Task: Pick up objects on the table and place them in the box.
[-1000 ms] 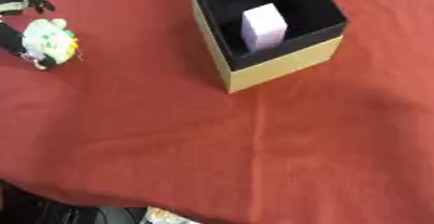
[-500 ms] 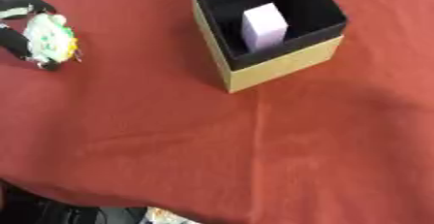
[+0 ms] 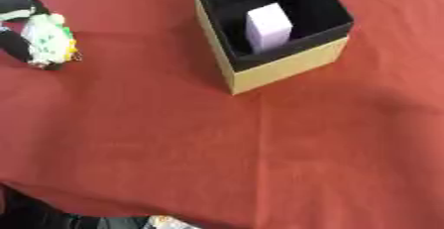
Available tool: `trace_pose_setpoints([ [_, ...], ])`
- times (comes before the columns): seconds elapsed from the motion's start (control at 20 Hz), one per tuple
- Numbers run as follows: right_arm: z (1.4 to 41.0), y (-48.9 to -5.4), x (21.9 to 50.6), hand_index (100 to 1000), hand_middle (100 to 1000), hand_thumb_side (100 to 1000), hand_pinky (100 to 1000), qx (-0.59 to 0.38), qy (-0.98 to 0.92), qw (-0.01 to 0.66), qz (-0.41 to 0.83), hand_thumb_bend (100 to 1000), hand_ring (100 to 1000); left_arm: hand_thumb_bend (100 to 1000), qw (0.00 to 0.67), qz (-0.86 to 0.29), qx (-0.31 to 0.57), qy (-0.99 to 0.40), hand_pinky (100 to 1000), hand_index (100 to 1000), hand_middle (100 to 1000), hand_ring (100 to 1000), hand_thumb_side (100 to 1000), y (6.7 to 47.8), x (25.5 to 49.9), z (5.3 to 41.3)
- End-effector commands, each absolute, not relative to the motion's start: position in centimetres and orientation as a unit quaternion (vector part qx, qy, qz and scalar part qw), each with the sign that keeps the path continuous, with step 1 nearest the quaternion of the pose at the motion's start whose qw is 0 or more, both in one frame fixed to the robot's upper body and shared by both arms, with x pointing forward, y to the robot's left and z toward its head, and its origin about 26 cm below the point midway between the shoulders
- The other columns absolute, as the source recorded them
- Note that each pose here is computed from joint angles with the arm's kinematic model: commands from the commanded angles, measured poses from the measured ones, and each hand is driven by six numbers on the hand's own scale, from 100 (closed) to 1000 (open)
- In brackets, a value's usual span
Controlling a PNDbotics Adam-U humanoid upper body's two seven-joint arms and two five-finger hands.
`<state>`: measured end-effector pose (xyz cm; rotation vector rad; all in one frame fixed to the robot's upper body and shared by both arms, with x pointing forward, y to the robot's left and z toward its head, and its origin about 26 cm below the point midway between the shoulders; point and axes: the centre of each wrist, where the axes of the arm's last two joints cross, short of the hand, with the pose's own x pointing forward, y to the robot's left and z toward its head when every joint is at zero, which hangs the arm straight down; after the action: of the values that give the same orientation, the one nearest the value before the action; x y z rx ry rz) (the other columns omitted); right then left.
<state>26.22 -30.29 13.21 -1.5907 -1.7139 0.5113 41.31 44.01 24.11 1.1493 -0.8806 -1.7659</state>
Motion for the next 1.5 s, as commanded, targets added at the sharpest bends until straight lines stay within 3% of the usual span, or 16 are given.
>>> trace_pose_setpoints([
  [0.05, 14.0, -30.4, 26.2, 693, 493, 150, 466, -0.622, -0.67, 0.356, 0.191, 100, 459, 474, 0.401, -0.706, 0.457, -0.363, 672, 806, 686, 743, 588, 44.1, 40.8, 26.1],
  [0.3, 13.9, -30.4, 26.1, 693, 493, 158, 465, -0.623, -0.669, 0.357, 0.191, 100, 458, 439, 0.4, -0.708, 0.445, -0.374, 674, 824, 708, 743, 591, 43.9, 40.2, 27.6],
  [0.5, 13.9, -30.6, 26.1, 693, 493, 156, 465, -0.626, -0.667, 0.355, 0.193, 100, 458, 413, 0.401, -0.715, 0.43, -0.378, 688, 857, 751, 756, 645, 43.8, 39.8, 28.7],
  [0.8, 13.9, -30.7, 26.1, 693, 493, 157, 464, -0.628, -0.666, 0.352, 0.195, 100, 458, 389, 0.399, -0.711, 0.423, -0.396, 689, 864, 761, 758, 581, 43.1, 39.4, 30.4],
  [1.1, 14.0, -30.9, 26.0, 693, 494, 144, 467, -0.631, -0.664, 0.349, 0.198, 100, 459, 338, 0.349, -0.707, 0.424, -0.445, 602, 825, 706, 671, 374, 40.5, 39.2, 32.6],
  [1.2, 14.1, -30.9, 26.1, 693, 494, 142, 467, -0.63, -0.665, 0.348, 0.2, 100, 460, 280, 0.311, -0.709, 0.418, -0.475, 556, 805, 671, 628, 268, 38.3, 39.4, 33.4],
  [1.4, 14.3, -30.9, 26.2, 693, 494, 137, 468, -0.627, -0.667, 0.347, 0.203, 100, 460, 209, 0.231, -0.707, 0.392, -0.541, 504, 783, 630, 589, 170, 32.9, 39.5, 35.2],
  [1.5, 14.3, -30.9, 26.2, 693, 494, 138, 468, -0.626, -0.668, 0.347, 0.204, 100, 460, 162, 0.201, -0.707, 0.375, -0.564, 491, 780, 622, 579, 181, 30.3, 39.3, 36.1],
])
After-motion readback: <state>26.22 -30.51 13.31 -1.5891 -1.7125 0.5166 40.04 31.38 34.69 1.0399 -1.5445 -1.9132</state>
